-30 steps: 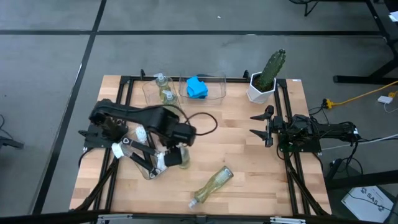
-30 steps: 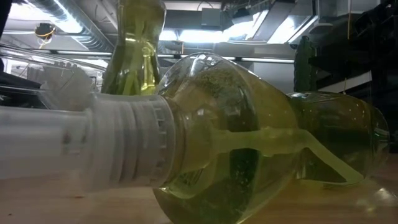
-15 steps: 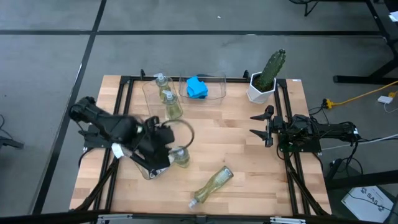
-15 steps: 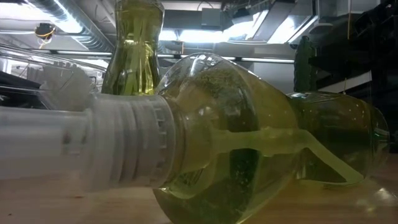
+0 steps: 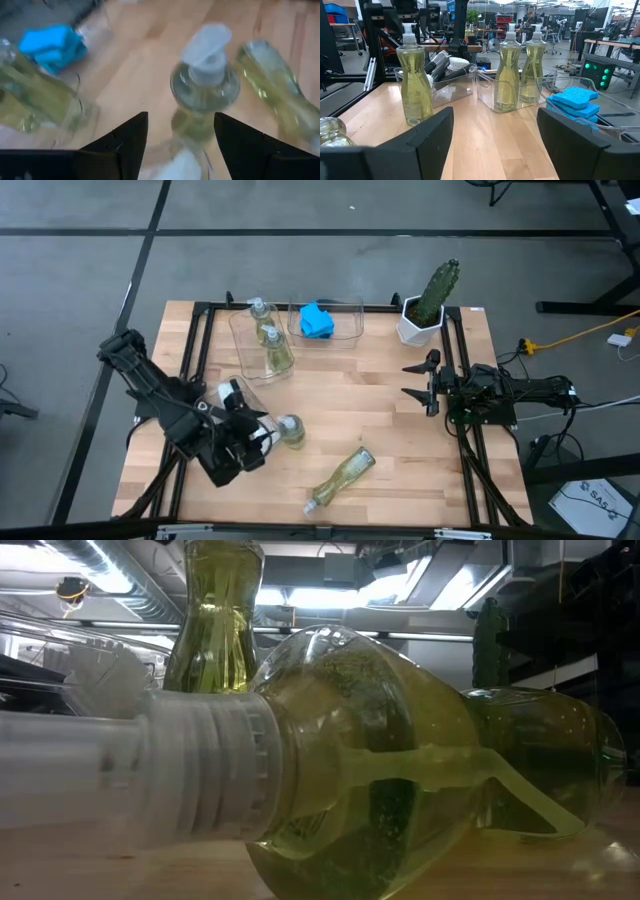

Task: Pick & Place Kitchen Sink Supplies
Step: Put the yellow dishwashing liquid bottle into the top left transparent bin

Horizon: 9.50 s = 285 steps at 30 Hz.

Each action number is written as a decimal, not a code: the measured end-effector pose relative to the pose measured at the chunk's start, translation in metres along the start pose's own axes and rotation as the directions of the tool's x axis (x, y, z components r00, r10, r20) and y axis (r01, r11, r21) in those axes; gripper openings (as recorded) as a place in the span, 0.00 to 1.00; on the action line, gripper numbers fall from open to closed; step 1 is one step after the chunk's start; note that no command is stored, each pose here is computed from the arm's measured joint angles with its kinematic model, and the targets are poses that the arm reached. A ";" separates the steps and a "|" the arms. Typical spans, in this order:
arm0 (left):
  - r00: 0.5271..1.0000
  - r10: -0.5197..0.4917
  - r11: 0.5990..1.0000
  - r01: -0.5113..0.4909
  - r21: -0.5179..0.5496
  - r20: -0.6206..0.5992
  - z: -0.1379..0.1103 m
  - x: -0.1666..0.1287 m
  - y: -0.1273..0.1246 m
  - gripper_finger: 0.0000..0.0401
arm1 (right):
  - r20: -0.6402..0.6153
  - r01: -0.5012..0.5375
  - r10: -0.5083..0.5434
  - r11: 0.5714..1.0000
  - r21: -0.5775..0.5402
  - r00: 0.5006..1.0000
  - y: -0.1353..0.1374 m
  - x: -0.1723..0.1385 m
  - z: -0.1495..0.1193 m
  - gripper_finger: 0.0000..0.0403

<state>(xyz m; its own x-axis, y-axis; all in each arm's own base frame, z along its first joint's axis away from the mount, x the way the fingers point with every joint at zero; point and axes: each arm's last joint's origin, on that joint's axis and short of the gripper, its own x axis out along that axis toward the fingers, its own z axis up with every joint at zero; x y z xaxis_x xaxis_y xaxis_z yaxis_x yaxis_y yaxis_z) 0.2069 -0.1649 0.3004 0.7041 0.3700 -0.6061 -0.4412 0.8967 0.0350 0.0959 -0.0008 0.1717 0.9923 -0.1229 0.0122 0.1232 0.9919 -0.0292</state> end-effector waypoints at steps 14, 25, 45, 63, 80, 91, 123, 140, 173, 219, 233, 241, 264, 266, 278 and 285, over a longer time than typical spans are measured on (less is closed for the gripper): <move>0.942 0.023 0.999 -0.036 0.030 0.335 -0.034 0.036 -0.017 0.55 | 0.000 0.000 0.000 1.000 0.000 1.000 0.000 0.000 0.000 0.71; 0.916 -0.019 1.000 0.018 0.005 0.400 -0.023 0.060 -0.015 0.55 | 0.000 0.000 0.000 1.000 0.000 1.000 0.000 0.000 0.000 0.71; 0.896 -0.084 0.996 0.065 0.058 0.435 -0.006 0.079 -0.006 0.22 | 0.000 0.000 0.000 1.000 0.000 1.000 0.000 0.000 0.000 0.71; 0.760 0.015 0.997 0.041 -0.072 0.649 0.053 -0.030 0.101 0.22 | 0.000 0.000 0.000 1.000 0.000 1.000 0.000 0.000 0.000 0.71; 0.636 0.580 0.811 -0.504 -0.295 0.509 0.064 -0.028 0.169 0.22 | 0.000 0.000 0.000 1.000 0.000 1.000 0.000 0.000 0.000 0.71; 0.654 0.645 0.762 -0.513 -0.395 0.395 0.036 0.039 0.213 0.22 | 0.000 0.000 0.000 1.000 0.000 1.000 0.000 0.000 0.000 0.71; 0.622 0.674 0.739 -0.573 -0.355 0.398 -0.022 0.079 0.223 0.64 | 0.000 0.000 0.000 1.000 0.000 1.000 0.000 0.000 0.000 0.71; 0.703 0.535 0.845 -0.430 -0.319 0.468 -0.032 0.061 0.180 0.64 | 0.000 0.000 0.000 1.000 0.000 1.000 0.000 0.000 0.000 0.71; 0.770 0.097 0.992 -0.124 -0.001 0.630 -0.026 0.018 0.088 0.62 | 0.000 0.000 0.000 1.000 0.000 1.000 0.000 0.000 0.000 0.71; 0.791 -0.453 0.881 0.327 -0.343 -0.412 0.001 0.122 -0.140 0.30 | 0.000 0.000 0.000 1.000 0.000 1.000 0.000 0.000 0.000 0.71; 0.764 -0.348 0.927 0.195 -0.319 -0.544 -0.003 0.129 -0.148 0.30 | 0.000 0.000 0.000 1.000 0.000 1.000 0.000 0.000 0.000 0.71; 0.755 -0.331 0.936 0.186 -0.300 -0.565 -0.013 0.142 -0.151 0.48 | 0.000 0.000 0.000 1.000 0.000 1.000 0.000 0.000 0.000 0.71; 0.715 -0.381 0.917 0.212 -0.337 -0.586 -0.042 0.176 -0.170 0.63 | 0.000 0.000 0.000 1.000 0.000 1.000 0.000 0.000 0.000 0.71; 0.711 -0.378 0.919 0.210 -0.333 -0.594 -0.042 0.176 -0.170 0.61 | 0.000 0.000 0.000 1.000 0.000 1.000 0.000 0.000 0.000 0.71; 0.697 -0.301 0.954 0.219 -0.206 -0.650 -0.038 0.178 -0.154 0.25 | 0.001 0.000 0.000 1.000 0.000 1.000 0.000 0.000 0.000 0.71; 0.669 -0.166 0.986 0.129 -0.106 -0.724 0.000 0.155 -0.118 0.25 | 0.000 0.000 0.000 1.000 0.000 1.000 0.000 0.000 0.000 0.71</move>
<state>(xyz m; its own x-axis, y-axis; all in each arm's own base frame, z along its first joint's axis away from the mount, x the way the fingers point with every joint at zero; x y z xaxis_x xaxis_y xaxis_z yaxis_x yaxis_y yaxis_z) 0.3680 -0.2139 0.2022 0.1412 -0.0770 -0.9870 -0.4032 0.9061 -0.1283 0.0959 -0.0008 0.1718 0.9923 -0.1229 0.0126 0.1232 0.9919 -0.0293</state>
